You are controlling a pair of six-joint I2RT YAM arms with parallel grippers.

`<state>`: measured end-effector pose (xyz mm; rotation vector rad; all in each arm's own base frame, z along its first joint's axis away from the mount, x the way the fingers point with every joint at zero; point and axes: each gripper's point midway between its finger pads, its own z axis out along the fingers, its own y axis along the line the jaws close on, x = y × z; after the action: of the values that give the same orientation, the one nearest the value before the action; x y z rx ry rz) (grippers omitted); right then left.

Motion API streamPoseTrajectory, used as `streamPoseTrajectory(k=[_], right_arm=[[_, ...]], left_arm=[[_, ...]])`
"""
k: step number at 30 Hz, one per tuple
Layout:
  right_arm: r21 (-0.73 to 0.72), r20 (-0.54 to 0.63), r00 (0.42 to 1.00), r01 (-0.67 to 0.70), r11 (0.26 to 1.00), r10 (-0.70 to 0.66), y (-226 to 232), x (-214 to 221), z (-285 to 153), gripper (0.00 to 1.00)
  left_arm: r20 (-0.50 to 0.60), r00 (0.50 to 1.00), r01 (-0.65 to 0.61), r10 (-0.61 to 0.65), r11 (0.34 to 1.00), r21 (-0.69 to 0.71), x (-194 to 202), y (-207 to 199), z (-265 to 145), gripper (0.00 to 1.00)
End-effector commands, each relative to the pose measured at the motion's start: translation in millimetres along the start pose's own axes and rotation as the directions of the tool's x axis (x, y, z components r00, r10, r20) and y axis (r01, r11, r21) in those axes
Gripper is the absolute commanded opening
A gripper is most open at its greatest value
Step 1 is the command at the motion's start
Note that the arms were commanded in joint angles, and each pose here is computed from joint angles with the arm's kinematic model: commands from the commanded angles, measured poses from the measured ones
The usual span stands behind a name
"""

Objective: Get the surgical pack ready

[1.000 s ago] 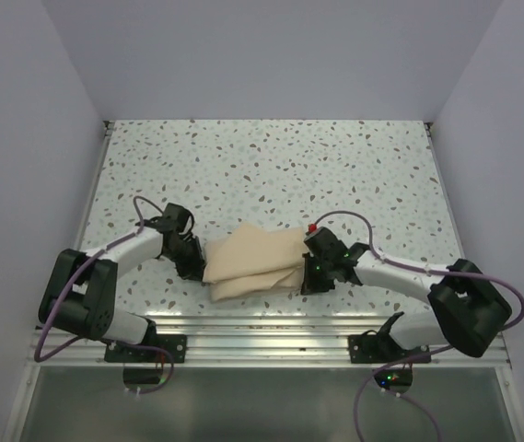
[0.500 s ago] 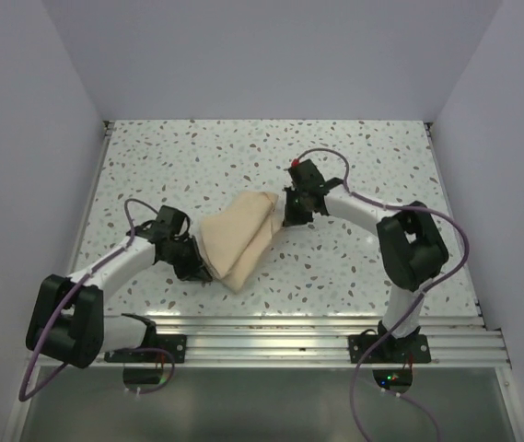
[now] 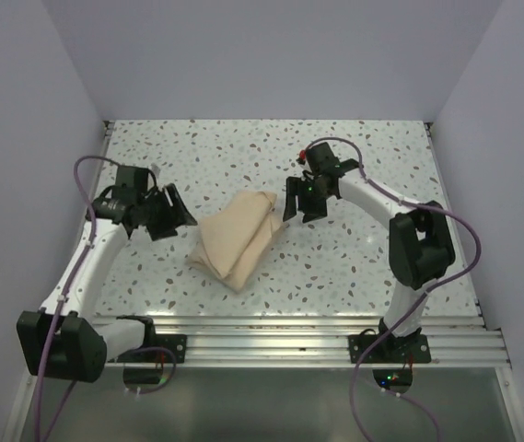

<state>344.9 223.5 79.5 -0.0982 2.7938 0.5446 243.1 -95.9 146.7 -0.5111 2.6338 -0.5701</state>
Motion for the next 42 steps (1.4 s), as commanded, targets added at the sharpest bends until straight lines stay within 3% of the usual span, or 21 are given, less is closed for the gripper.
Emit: streamPoseTrajectory(k=[1, 11, 18, 30, 35, 41, 42], right_arm=[[-0.175, -0.025, 0.999, 0.041, 0.984, -0.046, 37.7, 13.3, -44.3, 0.67], [-0.236, -0.001, 0.998, 0.055, 0.97, -0.056, 49.9, 18.0, -66.7, 0.72], [-0.23, 0.008, 0.999, 0.044, 0.972, -0.043, 45.1, 26.0, -72.9, 0.72], [-0.229, -0.023, 1.0, 0.009, 0.973, -0.014, 40.6, 35.5, -64.5, 0.72], [-0.216, -0.033, 0.999, 0.004, 0.976, -0.012, 35.3, 43.0, -62.1, 0.72], [-0.217, -0.036, 0.999, 0.003, 0.976, -0.011, 34.7, 44.5, -61.5, 0.72], [-0.212, -0.044, 0.999, -0.004, 0.977, -0.006, 33.5, 45.7, -59.3, 0.72]], left_arm=[[0.097, 0.995, -0.053, 0.04, 0.989, 0.135, -62.6, -29.6, 16.5, 0.65], [0.008, 0.996, -0.093, 0.093, 0.983, 0.159, -119.0, -48.7, 70.7, 0.66], [-0.101, 0.991, -0.087, 0.092, 0.995, 0.058, -101.1, -18.1, 100.8, 0.69], [-0.18, 0.98, -0.053, 0.081, 0.986, 0.156, -54.7, -23.0, 120.2, 0.62], [-0.135, 0.987, -0.06, 0.085, 0.982, 0.18, -63.2, -31.2, 115.0, 0.53], [-0.128, 0.989, -0.052, 0.078, 0.98, 0.191, -60.6, -34.1, 107.1, 0.11], [-0.118, 0.99, -0.053, 0.078, 0.977, 0.205, -61.3, -39.0, 103.8, 0.0]])
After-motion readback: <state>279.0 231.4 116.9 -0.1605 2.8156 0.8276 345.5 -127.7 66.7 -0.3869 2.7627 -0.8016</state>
